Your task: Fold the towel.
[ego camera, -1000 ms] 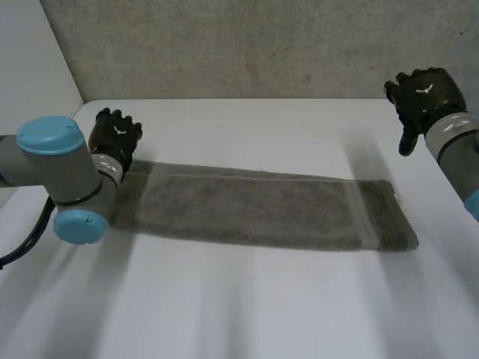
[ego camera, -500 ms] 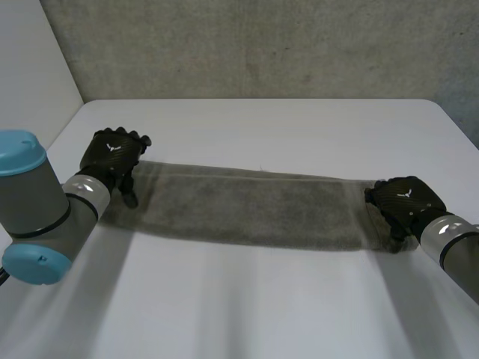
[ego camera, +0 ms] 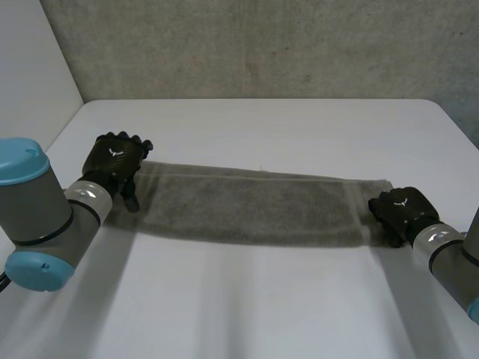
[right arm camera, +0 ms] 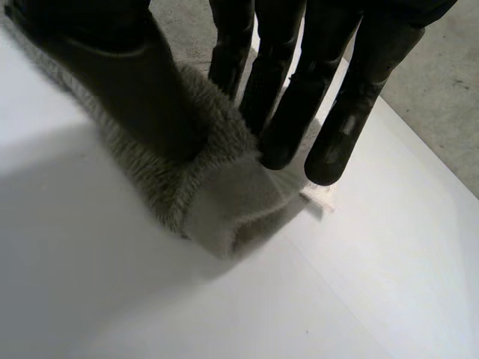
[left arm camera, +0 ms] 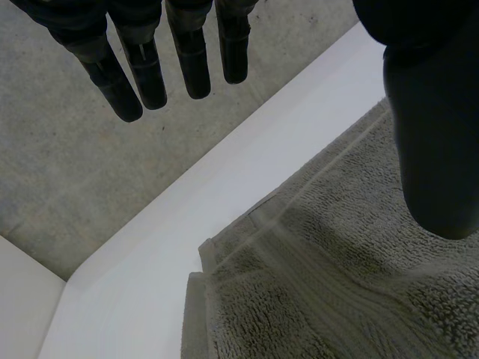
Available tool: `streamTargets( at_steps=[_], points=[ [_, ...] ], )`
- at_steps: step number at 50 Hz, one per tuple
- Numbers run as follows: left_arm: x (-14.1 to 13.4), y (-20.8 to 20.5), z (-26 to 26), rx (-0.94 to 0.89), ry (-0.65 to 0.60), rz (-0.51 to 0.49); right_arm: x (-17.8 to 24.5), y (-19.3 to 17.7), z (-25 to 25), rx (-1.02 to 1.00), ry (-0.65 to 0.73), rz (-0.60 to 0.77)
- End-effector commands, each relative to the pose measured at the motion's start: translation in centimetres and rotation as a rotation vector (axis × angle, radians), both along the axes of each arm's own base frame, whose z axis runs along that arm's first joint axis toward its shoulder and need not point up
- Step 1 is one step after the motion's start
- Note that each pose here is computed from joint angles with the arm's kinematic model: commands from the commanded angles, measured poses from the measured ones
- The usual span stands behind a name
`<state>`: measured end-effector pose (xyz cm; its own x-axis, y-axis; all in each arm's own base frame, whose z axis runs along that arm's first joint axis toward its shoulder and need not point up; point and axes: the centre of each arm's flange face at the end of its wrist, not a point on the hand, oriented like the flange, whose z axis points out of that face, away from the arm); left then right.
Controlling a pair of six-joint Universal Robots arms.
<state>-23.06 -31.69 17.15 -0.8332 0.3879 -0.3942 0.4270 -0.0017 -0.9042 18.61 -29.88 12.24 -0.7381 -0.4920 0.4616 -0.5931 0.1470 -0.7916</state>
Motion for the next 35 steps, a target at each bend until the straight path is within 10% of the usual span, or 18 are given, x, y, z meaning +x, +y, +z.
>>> streamTargets(
  at_steps=[1,19,35],
  points=[
    [0.0,0.1,0.0,0.003,-0.001,0.001,-1.9,-1.6,1.6,-0.072,0.025,-0.098],
    [0.3,-0.1,1.2,-0.031,0.005,0.014,-9.6,-8.2,5.7,-0.231,0.406,-0.254],
    [-0.4,0.0,1.8,-0.051,0.011,0.002,14.6,4.0,10.5,-0.413,-0.038,0.308]
  ],
)
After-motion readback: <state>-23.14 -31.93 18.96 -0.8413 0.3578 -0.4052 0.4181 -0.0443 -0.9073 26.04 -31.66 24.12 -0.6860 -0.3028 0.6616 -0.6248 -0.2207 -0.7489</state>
